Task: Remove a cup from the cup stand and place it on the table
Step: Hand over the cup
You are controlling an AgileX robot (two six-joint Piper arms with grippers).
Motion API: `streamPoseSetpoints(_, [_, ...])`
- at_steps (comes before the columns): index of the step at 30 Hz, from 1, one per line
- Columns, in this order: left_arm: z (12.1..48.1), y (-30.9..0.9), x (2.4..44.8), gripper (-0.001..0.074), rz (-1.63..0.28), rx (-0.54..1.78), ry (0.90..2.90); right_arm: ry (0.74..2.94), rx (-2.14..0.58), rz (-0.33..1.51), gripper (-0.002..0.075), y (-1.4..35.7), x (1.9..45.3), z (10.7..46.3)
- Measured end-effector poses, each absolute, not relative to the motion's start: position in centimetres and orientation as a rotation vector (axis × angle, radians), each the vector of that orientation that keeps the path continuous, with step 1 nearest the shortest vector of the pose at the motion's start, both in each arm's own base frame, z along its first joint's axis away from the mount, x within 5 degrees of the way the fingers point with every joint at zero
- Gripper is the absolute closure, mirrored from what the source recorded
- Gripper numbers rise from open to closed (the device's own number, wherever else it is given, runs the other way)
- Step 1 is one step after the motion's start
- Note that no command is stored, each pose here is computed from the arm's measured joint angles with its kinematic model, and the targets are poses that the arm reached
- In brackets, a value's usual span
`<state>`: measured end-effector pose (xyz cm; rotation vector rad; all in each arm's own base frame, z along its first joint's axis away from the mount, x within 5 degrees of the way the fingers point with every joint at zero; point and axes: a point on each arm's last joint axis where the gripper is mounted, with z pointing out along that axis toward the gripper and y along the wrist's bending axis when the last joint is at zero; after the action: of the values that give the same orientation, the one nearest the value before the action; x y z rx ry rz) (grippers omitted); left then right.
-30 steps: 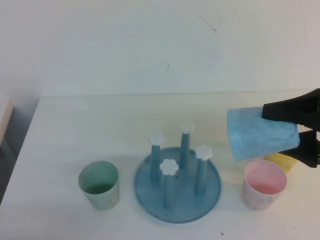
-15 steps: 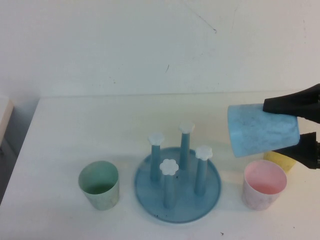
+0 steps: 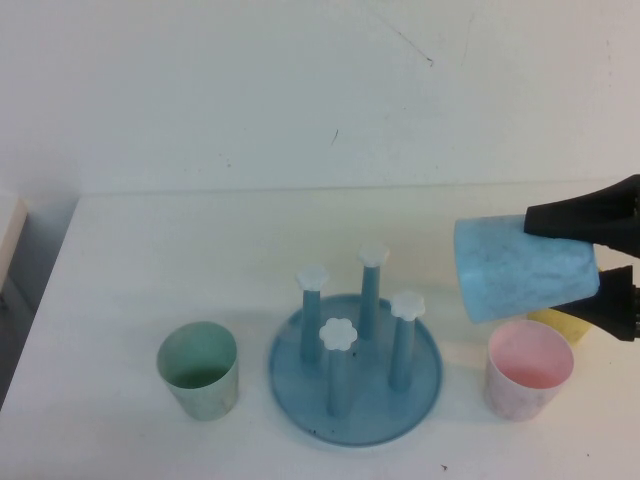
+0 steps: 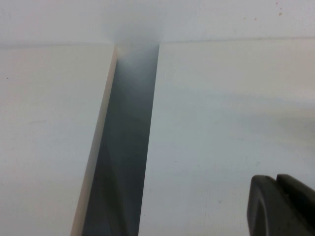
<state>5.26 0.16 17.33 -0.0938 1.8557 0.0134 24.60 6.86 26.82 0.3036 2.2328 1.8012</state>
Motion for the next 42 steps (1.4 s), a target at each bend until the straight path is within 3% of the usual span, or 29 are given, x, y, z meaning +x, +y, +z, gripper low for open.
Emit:
streamPoseSetpoints(5, [17.4,0.0,5.3,0.0738,-0.065,-0.160,1.843,2.259,0.286,1.784,0.0120,6.9,24.5,26.6])
streamPoseSetpoints(9, [17.8,-1.3,5.4,0.0738,-0.662,-0.647,1.724,2.263,0.281,1.780,0.0120,6.9,24.5,26.6])
streamPoseSetpoints(12, [18.4,-1.9,5.4,0.0738,-0.988,-0.887,1.604,2.262,0.278,1.779,0.0120,6.9,24.5,26.6])
streamPoseSetpoints(24, [19.0,-2.3,5.4,0.0738,-1.189,-1.007,1.506,2.259,0.251,1.767,0.0120,6.9,24.4,26.6])
streamPoseSetpoints(29, [19.0,-3.1,5.2,0.0738,-1.187,-0.854,1.600,2.257,0.200,1.742,0.0120,6.9,24.4,26.5])
streamPoseSetpoints(33, [19.4,-5.1,4.3,0.0738,-1.163,-0.398,1.714,2.261,0.171,1.726,0.0120,6.9,24.4,26.5])
streamPoseSetpoints(37, [21.9,-6.6,3.4,0.0738,-1.173,-0.020,1.705,2.260,0.168,1.725,0.0120,6.9,24.4,26.5])
streamPoseSetpoints(42, [25.2,-6.7,4.0,0.0738,-1.117,0.122,1.673,2.257,0.158,1.721,0.0120,6.9,24.4,26.5])
